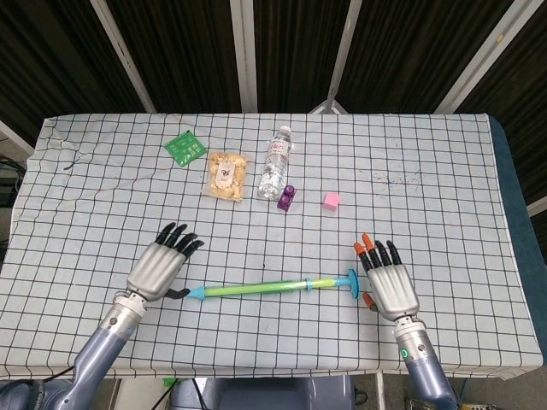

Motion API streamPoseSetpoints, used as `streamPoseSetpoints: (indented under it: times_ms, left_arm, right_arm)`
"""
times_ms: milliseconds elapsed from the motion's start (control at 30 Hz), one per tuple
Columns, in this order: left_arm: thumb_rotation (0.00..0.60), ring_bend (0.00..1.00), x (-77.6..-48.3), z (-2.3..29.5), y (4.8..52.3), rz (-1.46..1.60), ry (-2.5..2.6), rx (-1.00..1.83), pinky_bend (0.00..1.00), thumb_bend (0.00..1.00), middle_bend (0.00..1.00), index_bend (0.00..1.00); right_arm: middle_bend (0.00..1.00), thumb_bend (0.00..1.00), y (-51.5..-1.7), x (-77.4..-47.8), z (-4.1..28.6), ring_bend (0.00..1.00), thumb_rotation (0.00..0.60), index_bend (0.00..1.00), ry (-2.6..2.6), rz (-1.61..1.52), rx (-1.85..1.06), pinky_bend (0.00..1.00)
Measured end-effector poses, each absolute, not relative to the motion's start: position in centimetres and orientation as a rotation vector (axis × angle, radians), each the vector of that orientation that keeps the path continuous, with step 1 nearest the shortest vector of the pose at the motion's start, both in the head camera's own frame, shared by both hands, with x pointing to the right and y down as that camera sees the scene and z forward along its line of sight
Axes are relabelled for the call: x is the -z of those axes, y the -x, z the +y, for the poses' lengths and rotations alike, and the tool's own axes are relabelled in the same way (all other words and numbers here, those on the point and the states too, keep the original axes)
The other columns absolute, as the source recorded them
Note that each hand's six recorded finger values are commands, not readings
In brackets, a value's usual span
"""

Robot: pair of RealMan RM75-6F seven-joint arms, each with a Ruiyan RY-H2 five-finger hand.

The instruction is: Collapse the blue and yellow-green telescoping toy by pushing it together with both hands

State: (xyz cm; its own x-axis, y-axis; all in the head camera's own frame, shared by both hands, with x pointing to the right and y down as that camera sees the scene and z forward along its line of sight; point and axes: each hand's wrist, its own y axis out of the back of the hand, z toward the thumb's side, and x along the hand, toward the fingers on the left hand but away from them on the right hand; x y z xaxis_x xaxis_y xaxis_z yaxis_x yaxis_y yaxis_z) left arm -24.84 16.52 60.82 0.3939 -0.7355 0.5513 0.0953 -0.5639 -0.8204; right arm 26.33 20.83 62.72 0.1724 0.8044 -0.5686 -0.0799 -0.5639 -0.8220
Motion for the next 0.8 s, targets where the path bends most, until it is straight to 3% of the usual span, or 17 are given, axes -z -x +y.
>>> streamPoseSetpoints:
  times_ms: [167, 800]
  left_arm:
    - [0.6, 0.0, -58.3, 17.7, 29.3, 0.666, 1.763, 1.302, 0.0, 0.14, 0.03, 0.12]
    - [0.6, 0.0, -52.1, 23.9, 44.3, 1.021, 1.539, 1.408, 0.0, 0.13, 0.0, 0.04]
  right_arm:
    - [0.0, 0.27, -29.1, -61.3, 21.3, 0.0, 0.6, 0.0, 1.693, -0.768, -1.492, 0.0]
    - [0.0, 0.27, -42.0, -53.3, 24.6, 0.0, 0.6, 0.0, 1.389, -1.04, -1.466, 0.0]
